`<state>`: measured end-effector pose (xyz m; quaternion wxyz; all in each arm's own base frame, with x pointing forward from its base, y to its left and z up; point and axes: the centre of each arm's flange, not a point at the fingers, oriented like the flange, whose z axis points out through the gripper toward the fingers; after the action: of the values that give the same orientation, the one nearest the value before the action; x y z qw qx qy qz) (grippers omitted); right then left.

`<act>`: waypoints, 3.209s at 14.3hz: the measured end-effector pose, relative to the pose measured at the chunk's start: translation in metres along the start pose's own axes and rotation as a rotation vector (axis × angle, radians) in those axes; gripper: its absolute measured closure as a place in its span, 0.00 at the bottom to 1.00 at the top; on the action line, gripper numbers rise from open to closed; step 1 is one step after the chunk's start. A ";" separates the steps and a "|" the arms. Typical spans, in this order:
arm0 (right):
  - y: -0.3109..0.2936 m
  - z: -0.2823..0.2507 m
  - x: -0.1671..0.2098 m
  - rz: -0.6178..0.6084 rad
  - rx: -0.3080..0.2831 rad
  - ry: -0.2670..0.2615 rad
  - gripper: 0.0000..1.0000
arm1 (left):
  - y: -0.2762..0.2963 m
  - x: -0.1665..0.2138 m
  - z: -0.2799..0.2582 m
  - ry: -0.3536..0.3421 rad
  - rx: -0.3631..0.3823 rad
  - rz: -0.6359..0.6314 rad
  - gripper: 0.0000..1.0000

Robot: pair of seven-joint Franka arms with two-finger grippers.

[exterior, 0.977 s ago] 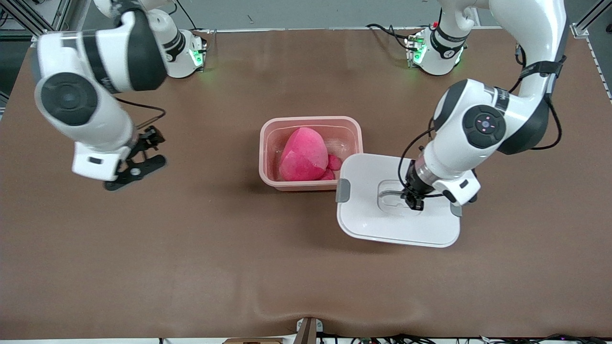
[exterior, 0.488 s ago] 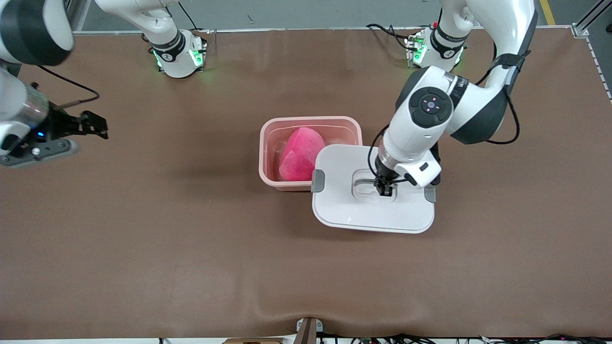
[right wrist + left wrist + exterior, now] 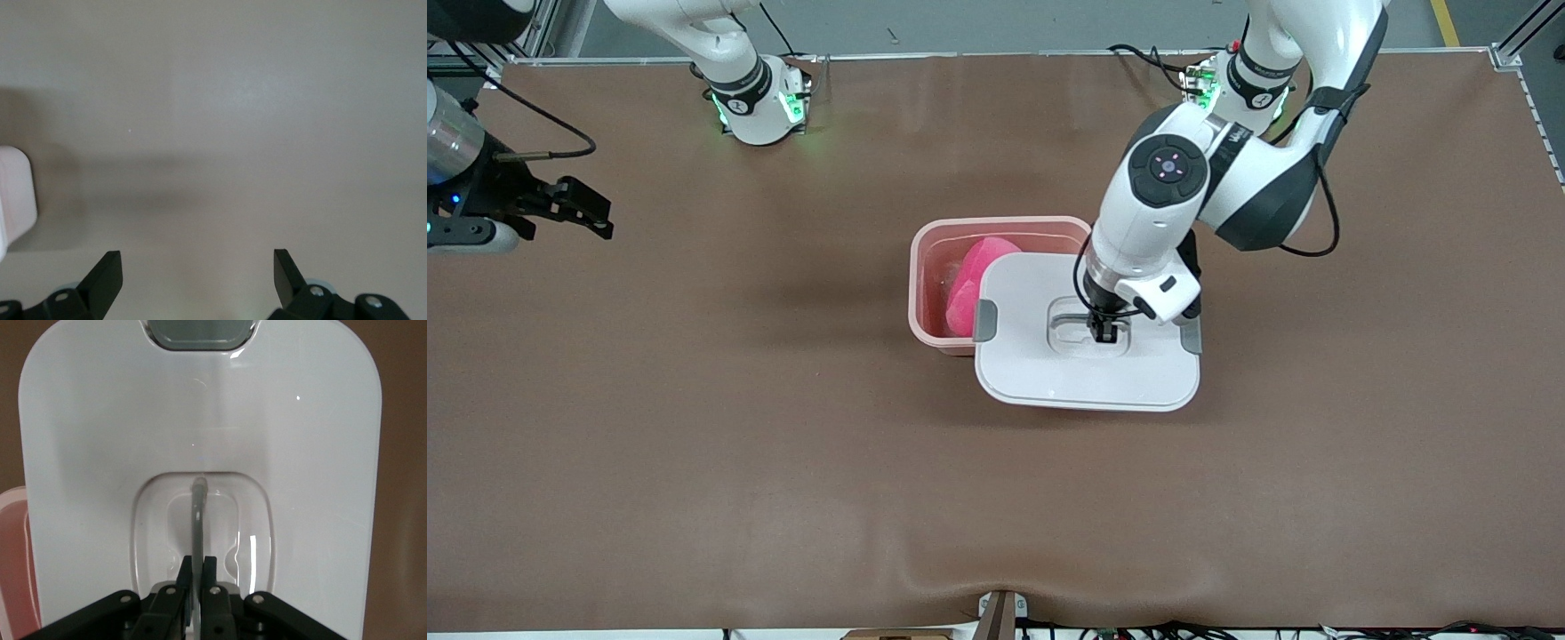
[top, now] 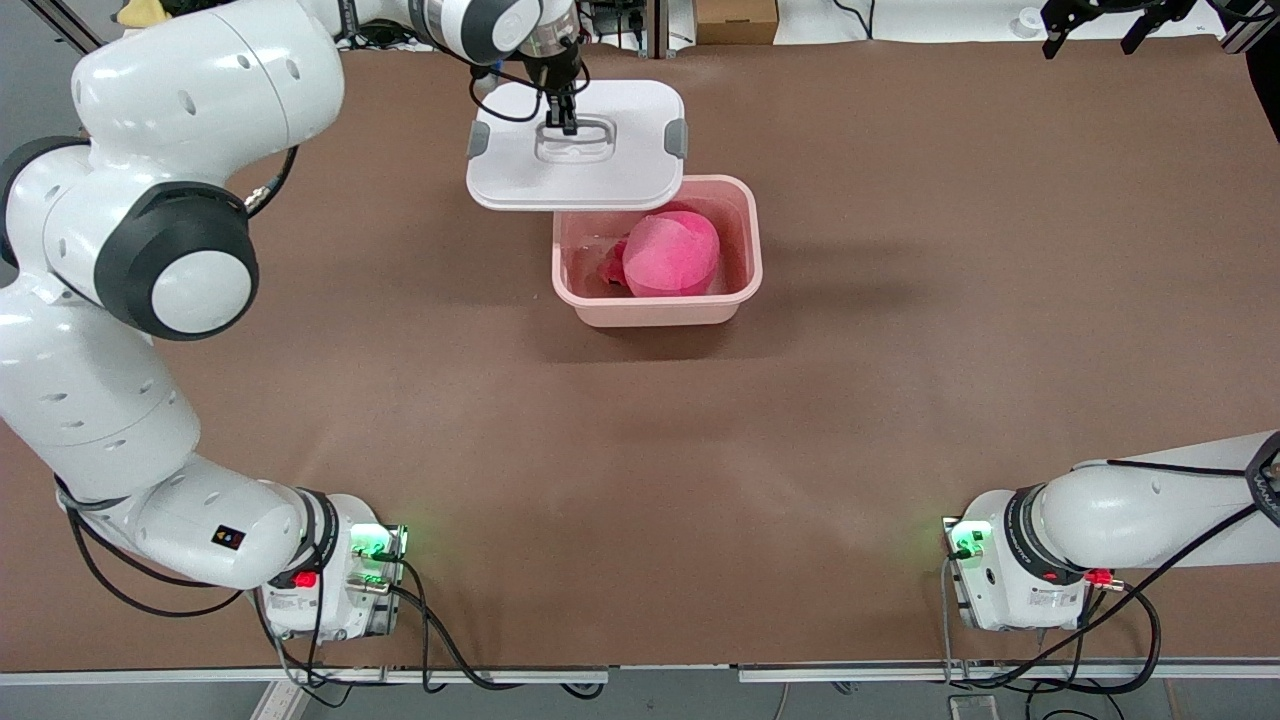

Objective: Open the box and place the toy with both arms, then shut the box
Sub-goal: 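Lower the lid onto the box and press it down with the left gripper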

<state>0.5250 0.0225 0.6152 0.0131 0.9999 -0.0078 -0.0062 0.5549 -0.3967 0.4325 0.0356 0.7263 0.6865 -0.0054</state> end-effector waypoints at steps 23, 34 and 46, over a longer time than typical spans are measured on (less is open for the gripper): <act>0.015 -0.020 -0.007 -0.031 0.045 -0.008 0.00 | -0.084 -0.104 0.044 0.065 0.042 -0.046 0.93; 0.024 -0.033 0.002 -0.019 0.052 -0.036 0.00 | -0.096 -0.117 0.056 0.068 0.052 -0.055 0.93; 0.038 -0.031 0.010 0.014 0.096 0.004 0.00 | -0.102 -0.127 0.071 0.061 0.055 -0.059 0.93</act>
<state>0.5350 -0.0144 0.6470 -0.0350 0.9993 -0.0150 -0.0036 0.4491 -0.5222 0.3640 -0.0056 0.7061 0.7081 -0.0032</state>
